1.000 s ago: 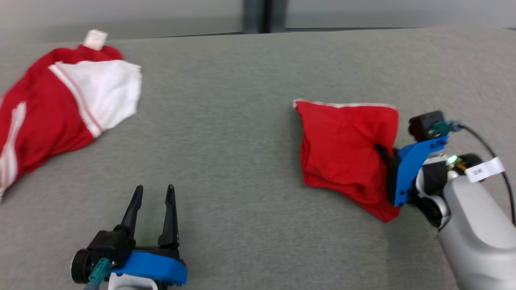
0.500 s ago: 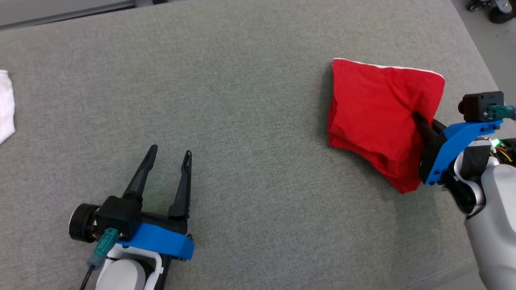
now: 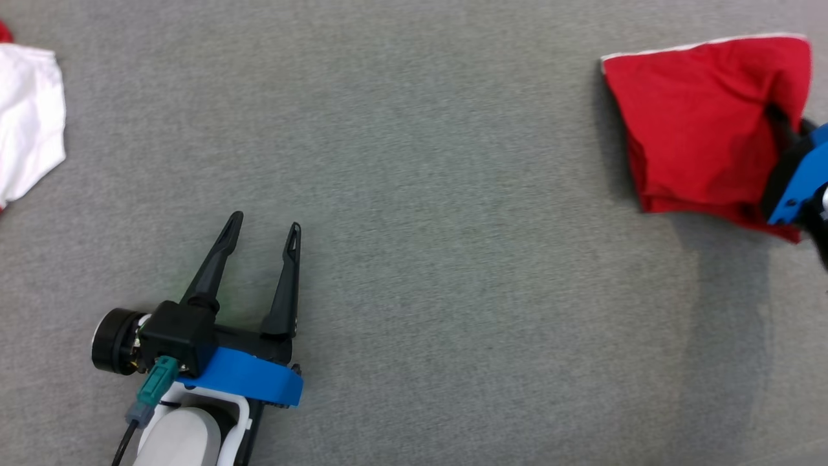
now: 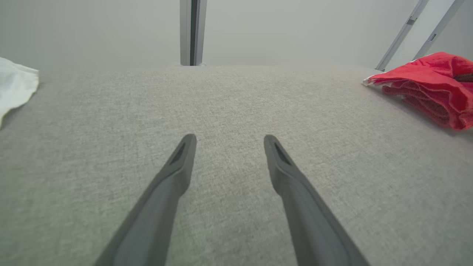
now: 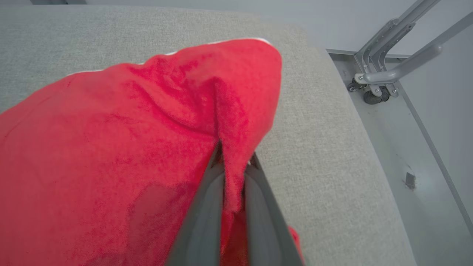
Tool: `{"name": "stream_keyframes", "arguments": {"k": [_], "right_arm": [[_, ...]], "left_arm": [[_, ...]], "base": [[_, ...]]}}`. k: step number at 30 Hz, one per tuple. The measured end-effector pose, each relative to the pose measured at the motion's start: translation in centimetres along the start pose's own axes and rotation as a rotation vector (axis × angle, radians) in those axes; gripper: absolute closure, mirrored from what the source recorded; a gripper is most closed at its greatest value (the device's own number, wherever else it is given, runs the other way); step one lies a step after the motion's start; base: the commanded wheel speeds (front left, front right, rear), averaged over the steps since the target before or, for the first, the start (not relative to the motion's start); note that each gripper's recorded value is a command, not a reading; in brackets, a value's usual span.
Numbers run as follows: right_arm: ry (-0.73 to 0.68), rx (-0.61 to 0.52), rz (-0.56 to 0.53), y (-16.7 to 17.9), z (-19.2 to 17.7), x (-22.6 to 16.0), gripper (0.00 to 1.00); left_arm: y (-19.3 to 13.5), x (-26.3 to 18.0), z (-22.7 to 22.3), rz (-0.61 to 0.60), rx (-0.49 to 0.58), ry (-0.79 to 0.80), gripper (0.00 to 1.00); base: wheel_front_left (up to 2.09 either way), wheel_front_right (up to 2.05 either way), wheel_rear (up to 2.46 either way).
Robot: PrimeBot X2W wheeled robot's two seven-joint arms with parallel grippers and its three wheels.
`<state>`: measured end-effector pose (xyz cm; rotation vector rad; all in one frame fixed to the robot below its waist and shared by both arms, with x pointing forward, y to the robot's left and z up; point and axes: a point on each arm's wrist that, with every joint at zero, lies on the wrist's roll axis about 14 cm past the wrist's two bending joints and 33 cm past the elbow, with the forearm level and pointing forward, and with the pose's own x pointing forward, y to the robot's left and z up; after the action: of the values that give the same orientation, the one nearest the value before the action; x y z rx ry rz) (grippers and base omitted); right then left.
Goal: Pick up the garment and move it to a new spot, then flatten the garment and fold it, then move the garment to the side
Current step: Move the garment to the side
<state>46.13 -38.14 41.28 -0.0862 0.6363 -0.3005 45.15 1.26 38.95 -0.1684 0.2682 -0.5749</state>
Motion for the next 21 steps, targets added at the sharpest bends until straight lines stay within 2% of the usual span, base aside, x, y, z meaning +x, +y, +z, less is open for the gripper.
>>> {"name": "stream_keyframes", "arguments": {"k": [7, 8, 9, 10, 16, 21], "right_arm": [[0.014, -0.064, -0.040, -0.9, 2.1, 2.8, 1.00], [0.018, -0.071, -0.047, -1.1, 2.1, 3.1, 0.92], [0.019, -0.078, -0.051, -1.1, 2.2, 3.3, 0.52], [0.016, -0.081, -0.054, -1.1, 2.3, 3.5, 0.00], [-0.087, -0.097, -0.066, -1.1, 4.4, 3.6, 0.00], [-0.146, -0.087, -0.025, 0.8, 5.2, 3.0, 0.00]], "left_arm": [[2.4, -1.4, -0.7, 0.078, -0.001, 0.018, 0.00], [2.6, -1.6, -0.8, 0.085, -0.004, 0.019, 0.00], [2.8, -1.7, -0.8, 0.092, -0.005, 0.019, 0.00], [3.0, -1.7, -0.9, 0.097, -0.007, 0.019, 0.00], [3.1, -1.7, -1.0, 0.101, -0.009, 0.018, 0.00], [2.8, -1.7, -0.8, 0.099, -0.015, 0.013, 0.00]], "base": [[0.00, 0.00, 0.00], [0.00, 0.00, 0.00], [0.00, 0.00, 0.00], [0.00, 0.00, 0.00], [0.00, 0.00, 0.00], [0.00, 0.00, 0.00]]}}
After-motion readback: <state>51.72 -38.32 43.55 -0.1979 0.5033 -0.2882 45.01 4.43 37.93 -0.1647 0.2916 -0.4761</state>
